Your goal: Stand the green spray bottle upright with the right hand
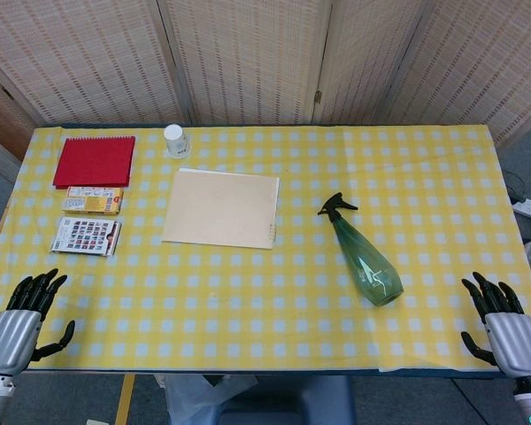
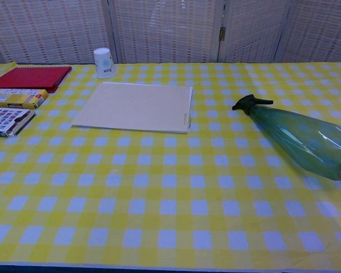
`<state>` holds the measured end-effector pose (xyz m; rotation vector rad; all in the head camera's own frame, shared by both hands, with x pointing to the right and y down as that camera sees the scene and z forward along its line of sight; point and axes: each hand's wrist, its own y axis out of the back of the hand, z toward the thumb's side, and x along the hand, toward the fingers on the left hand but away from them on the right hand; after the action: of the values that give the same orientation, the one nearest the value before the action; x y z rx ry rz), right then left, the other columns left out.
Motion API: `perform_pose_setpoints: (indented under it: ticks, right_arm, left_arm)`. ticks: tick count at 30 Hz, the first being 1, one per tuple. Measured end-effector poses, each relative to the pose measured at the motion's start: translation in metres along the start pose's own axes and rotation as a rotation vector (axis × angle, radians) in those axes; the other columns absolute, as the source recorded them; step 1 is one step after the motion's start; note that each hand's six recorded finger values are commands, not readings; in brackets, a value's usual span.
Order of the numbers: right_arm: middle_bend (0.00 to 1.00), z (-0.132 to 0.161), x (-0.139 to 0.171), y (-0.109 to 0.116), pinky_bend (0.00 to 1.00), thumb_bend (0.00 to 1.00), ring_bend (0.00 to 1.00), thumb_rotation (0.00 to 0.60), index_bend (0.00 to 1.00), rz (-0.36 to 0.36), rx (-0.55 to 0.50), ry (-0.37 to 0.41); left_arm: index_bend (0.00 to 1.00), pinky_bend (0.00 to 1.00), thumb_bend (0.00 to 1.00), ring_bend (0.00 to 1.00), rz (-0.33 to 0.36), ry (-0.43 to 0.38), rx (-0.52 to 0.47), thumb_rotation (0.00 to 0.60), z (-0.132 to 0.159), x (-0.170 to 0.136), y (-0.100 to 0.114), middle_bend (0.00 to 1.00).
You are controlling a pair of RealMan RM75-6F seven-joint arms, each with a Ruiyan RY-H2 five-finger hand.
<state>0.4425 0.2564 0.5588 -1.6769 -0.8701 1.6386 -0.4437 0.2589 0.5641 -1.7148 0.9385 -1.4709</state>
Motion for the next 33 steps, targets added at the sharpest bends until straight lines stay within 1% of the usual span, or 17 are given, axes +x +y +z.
perform_pose_setpoints:
  ticks: [6,9,12,15,18,21,23,28,30,33]
  right_arm:
    - [0.0,0.0,-0.001,0.0,0.0,0.38,0.08,0.6,0.0,0.001,0.002,0.001]
    - [0.0,0.003,-0.003,-0.002,0.0,0.38,0.08,0.6,0.0,0.002,0.003,0.014]
    - [0.0,0.008,-0.006,-0.004,0.0,0.38,0.08,0.6,0.0,0.002,0.007,0.04]
    - [0.0,0.016,-0.011,-0.007,0.0,0.38,0.08,0.6,0.0,0.001,0.006,0.085]
    - [0.0,0.028,-0.018,-0.008,0.0,0.38,0.08,0.6,0.0,0.015,-0.01,0.147]
    - [0.0,0.047,-0.028,-0.005,0.0,0.38,0.08,0.6,0.0,0.029,-0.034,0.23]
    - [0.0,0.062,-0.035,-0.002,0.0,0.38,0.08,0.6,0.0,0.025,-0.035,0.289]
    - [0.0,0.087,-0.049,-0.001,0.0,0.38,0.06,0.6,0.0,-0.001,0.007,0.343]
    - [0.0,0.099,-0.057,-0.003,0.0,0.38,0.05,0.6,0.0,-0.008,0.019,0.358]
    - [0.0,0.119,-0.069,-0.009,0.0,0.38,0.02,0.6,0.0,-0.019,0.01,0.381]
  left_arm:
    - [0.0,0.0,0.5,0.05,-0.003,0.004,0.001,0.33,-0.001,0.001,-0.001,0.06]
    - [0.0,0.0,0.5,0.05,-0.004,0.003,0.002,0.331,0.0,0.001,-0.001,0.06]
    - [0.0,0.0,0.5,0.05,-0.003,0.003,-0.003,0.33,0.0,0.001,-0.001,0.06]
    - [0.0,0.0,0.5,0.05,0.0,0.004,-0.009,0.333,-0.001,0.0,0.001,0.06]
    - [0.0,0.0,0.5,0.05,0.003,0.002,-0.011,0.329,-0.001,0.0,0.001,0.06]
    - [0.0,0.0,0.5,0.05,-0.001,0.003,-0.012,0.331,-0.001,0.0,0.001,0.06]
    - [0.0,0.0,0.5,0.05,-0.001,0.003,-0.009,0.331,-0.001,0.001,0.0,0.06]
    - [0.0,0.0,0.5,0.05,-0.006,0.004,-0.006,0.329,-0.001,0.001,-0.001,0.06]
    - [0.0,0.0,0.5,0.05,-0.005,0.004,-0.007,0.331,-0.001,0.001,-0.001,0.06]
    - [0.0,0.0,0.5,0.05,-0.004,0.002,-0.009,0.331,-0.001,0.001,0.0,0.06]
